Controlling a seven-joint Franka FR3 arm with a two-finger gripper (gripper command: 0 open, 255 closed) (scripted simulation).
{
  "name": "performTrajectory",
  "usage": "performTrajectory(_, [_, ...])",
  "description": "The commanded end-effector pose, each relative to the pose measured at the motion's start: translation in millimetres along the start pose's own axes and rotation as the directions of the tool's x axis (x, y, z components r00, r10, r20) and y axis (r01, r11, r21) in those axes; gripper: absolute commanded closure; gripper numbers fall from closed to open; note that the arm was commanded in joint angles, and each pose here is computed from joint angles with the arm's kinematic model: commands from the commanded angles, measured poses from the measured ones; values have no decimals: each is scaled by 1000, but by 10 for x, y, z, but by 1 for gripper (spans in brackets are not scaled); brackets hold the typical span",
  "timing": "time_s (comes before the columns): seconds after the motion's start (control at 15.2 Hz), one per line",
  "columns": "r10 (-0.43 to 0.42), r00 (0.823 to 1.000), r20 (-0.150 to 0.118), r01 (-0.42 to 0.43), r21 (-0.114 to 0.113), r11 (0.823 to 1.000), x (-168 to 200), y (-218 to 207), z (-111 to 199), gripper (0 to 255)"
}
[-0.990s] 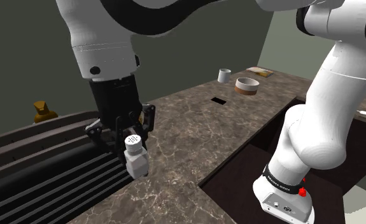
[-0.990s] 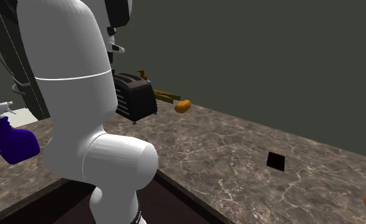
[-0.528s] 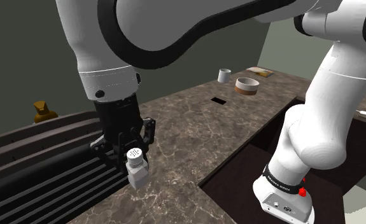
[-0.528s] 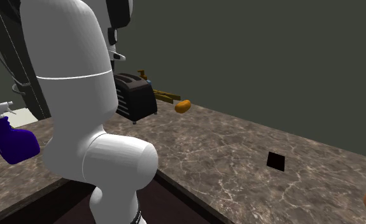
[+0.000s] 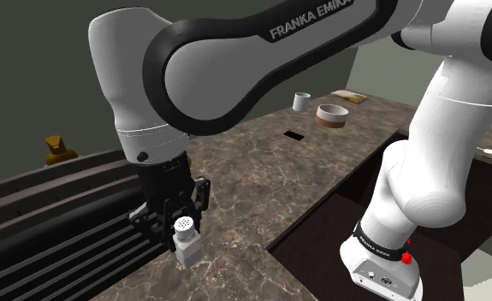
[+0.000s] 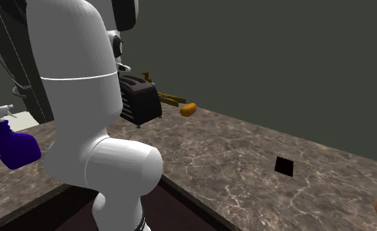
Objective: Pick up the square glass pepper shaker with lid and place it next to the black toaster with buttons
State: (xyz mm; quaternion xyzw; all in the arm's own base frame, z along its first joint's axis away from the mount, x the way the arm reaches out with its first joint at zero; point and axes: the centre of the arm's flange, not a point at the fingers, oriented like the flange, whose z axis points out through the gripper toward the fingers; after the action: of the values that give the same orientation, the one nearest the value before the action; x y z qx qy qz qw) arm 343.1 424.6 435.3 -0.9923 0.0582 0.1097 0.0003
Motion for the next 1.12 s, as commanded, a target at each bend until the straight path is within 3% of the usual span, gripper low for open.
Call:
performTrajectory(0.0, [0, 1000, 0, 0, 0, 1000, 26, -5, 94, 255])
performTrajectory(1.06, [0, 1000, 0, 0, 0, 1000, 205, -15, 900, 255])
